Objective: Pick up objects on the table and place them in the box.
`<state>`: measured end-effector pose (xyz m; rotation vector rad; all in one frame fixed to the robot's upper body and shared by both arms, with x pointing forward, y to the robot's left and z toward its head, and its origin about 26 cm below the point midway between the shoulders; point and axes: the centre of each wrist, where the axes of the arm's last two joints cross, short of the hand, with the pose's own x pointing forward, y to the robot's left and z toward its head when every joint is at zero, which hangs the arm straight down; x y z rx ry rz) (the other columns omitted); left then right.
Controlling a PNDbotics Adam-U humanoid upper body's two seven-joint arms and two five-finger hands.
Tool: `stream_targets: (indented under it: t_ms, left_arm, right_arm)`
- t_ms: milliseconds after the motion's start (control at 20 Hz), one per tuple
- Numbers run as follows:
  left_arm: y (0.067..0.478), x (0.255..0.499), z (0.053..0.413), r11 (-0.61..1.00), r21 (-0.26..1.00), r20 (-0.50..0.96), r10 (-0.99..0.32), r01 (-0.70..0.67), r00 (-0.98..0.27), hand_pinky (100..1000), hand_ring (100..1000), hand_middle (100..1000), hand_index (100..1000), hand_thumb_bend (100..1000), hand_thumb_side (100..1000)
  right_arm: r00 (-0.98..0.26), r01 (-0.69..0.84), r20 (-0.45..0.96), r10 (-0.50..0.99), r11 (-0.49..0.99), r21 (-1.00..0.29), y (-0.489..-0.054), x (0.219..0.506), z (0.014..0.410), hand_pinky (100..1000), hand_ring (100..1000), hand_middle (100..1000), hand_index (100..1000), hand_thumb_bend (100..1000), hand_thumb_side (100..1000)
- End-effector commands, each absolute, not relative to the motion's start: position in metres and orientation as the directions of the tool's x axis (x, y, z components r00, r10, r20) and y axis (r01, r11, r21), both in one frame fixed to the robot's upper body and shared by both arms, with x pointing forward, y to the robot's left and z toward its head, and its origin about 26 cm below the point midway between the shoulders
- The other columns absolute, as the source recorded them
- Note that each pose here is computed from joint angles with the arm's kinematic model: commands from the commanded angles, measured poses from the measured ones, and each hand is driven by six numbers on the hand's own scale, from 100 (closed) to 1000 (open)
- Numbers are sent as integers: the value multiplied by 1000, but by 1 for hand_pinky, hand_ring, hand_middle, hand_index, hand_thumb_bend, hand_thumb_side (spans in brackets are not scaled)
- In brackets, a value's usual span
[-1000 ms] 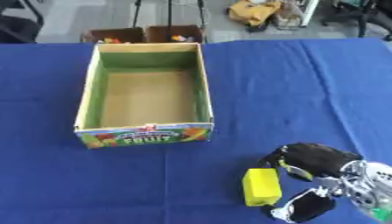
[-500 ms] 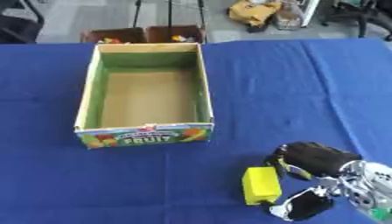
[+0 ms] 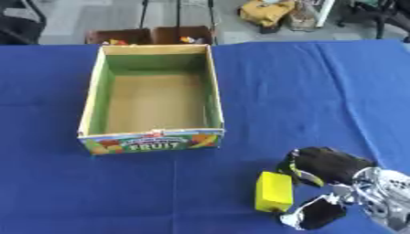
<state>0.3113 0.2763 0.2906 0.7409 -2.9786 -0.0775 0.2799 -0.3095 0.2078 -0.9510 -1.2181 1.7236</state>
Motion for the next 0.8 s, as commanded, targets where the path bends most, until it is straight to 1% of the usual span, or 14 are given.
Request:
stream_targets:
  t_ms: [50,100,150,200,250,600,800]
  left_arm:
    - [276,307,299,881,60,24,-472,-470,-881,626,889,861,935,100,1000]
    - [276,307,299,881,60,24,-472,-470,-881,626,889,861,935,100,1000]
    - [276,307,299,880,60,24,-472,-470,-881,625,889,860,936,100,1000]
    - [276,307,299,880,61,24,-473,-471,-881,625,889,860,936,100,1000]
    - [276,307,299,880,61,24,-473,-471,-881,625,889,860,936,100,1000]
    - [276,307,300,880,62,24,-473,-471,-881,623,889,860,936,100,1000]
    - [276,307,300,880,63,25,-473,-471,-881,621,888,860,936,100,1000]
  right_arm:
    - [-396,-155,-149,906,-226,-962,-309,279,216,693,761,422,664,376,528]
    - [-396,-155,-149,906,-225,-962,-309,279,216,693,761,422,664,376,528]
    - [-393,-144,-149,908,-221,-965,-310,279,218,685,740,375,590,345,524]
    - [-389,-132,-149,909,-215,-968,-310,279,219,685,740,375,590,345,524]
    - [-385,-117,-149,911,-208,-971,-311,279,220,682,733,359,574,315,511]
    - [-365,-37,-158,917,-184,-982,-314,280,226,679,721,338,554,270,491]
    - [-361,13,-175,916,-182,-983,-315,281,233,678,717,325,542,230,487]
